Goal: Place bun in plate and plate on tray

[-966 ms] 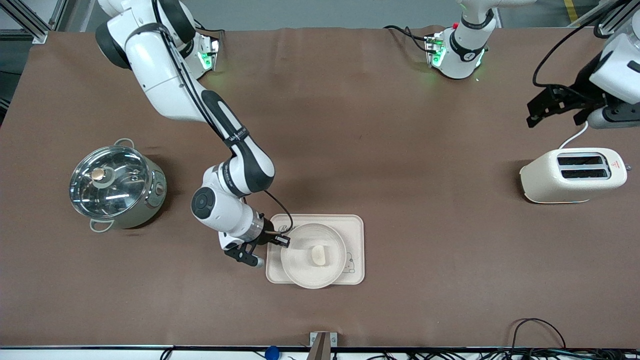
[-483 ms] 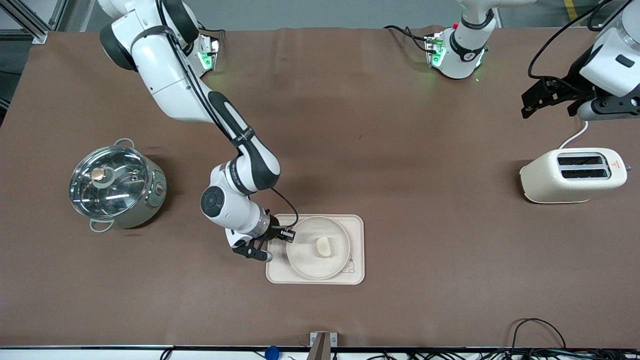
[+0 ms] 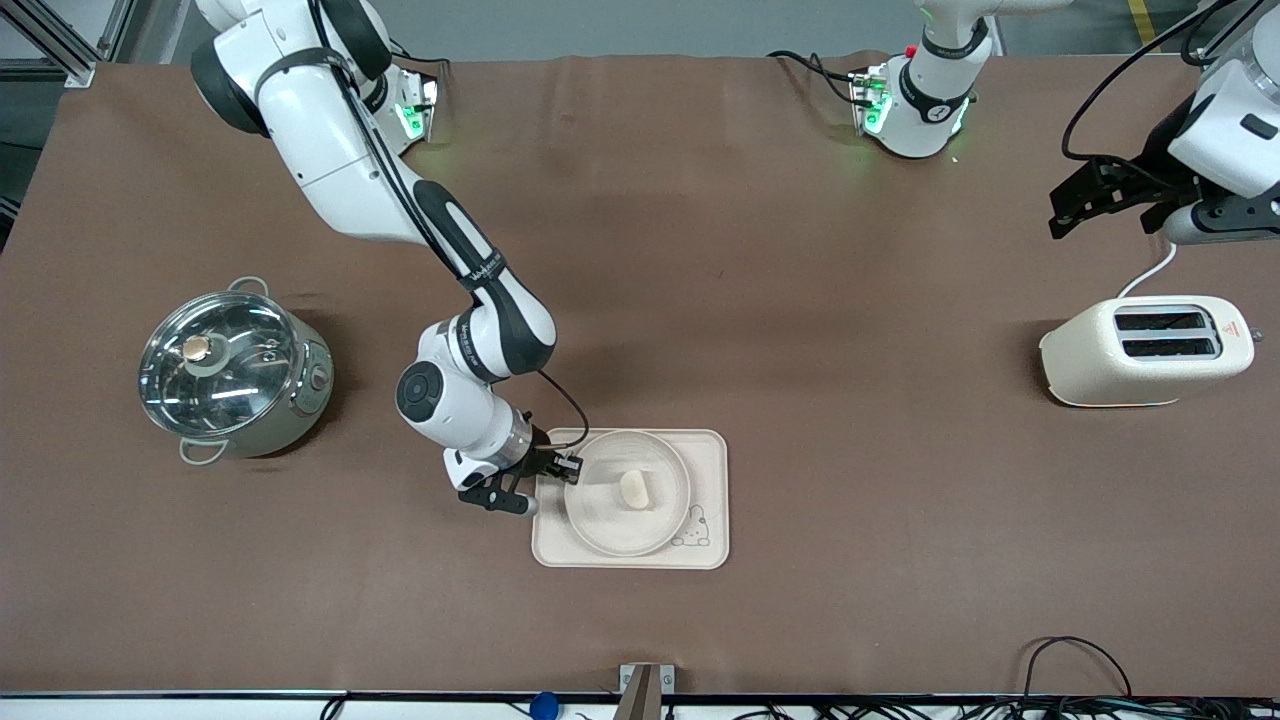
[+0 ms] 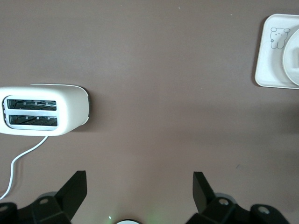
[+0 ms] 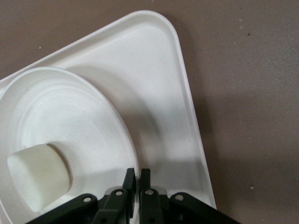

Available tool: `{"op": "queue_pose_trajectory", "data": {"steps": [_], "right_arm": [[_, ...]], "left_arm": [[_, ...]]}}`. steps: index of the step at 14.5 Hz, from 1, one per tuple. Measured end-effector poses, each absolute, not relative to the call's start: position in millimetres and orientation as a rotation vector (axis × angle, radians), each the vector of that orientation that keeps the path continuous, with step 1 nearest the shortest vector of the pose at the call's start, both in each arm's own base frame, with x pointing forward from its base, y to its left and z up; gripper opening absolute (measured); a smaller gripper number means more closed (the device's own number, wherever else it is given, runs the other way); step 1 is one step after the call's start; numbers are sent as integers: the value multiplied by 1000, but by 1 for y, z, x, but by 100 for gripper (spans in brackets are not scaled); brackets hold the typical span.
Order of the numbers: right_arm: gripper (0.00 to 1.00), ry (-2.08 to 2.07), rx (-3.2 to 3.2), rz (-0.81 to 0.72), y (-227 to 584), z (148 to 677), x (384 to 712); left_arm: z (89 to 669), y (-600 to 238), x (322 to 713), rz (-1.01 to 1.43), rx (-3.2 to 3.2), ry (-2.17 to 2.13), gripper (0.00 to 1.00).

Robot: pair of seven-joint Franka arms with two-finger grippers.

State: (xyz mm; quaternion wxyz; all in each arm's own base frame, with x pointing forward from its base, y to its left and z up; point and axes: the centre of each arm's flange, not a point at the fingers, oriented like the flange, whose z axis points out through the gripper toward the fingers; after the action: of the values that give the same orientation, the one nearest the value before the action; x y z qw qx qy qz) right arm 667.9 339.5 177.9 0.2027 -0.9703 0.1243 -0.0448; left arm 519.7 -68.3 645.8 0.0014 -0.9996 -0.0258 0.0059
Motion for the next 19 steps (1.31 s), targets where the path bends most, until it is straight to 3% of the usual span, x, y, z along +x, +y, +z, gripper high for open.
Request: {"op": "queue_pose_trajectory", "data": {"steps": [3,13,15,16,18,19], "right_arm": [[39,371,-2709,-119,334,176,669],[44,374,-2692,-75,335,239,672],[60,382,-2701,-31,320,254,677],[60,390,-2706,-12,310,264,680],[73,405,-2727,3,286,286,686],[73,409,-2744,-6,274,299,689]], "left_arm": [[646,-63,520,18,-3137,-97,100],[646,-54,521,19,-3137,-122,100],[646,-54,522,19,-3136,-123,100],[646,-54,522,19,-3136,-123,100],[646,-54,522,19,-3136,-124,100],[645,-54,522,19,-3136,-124,100]]}}
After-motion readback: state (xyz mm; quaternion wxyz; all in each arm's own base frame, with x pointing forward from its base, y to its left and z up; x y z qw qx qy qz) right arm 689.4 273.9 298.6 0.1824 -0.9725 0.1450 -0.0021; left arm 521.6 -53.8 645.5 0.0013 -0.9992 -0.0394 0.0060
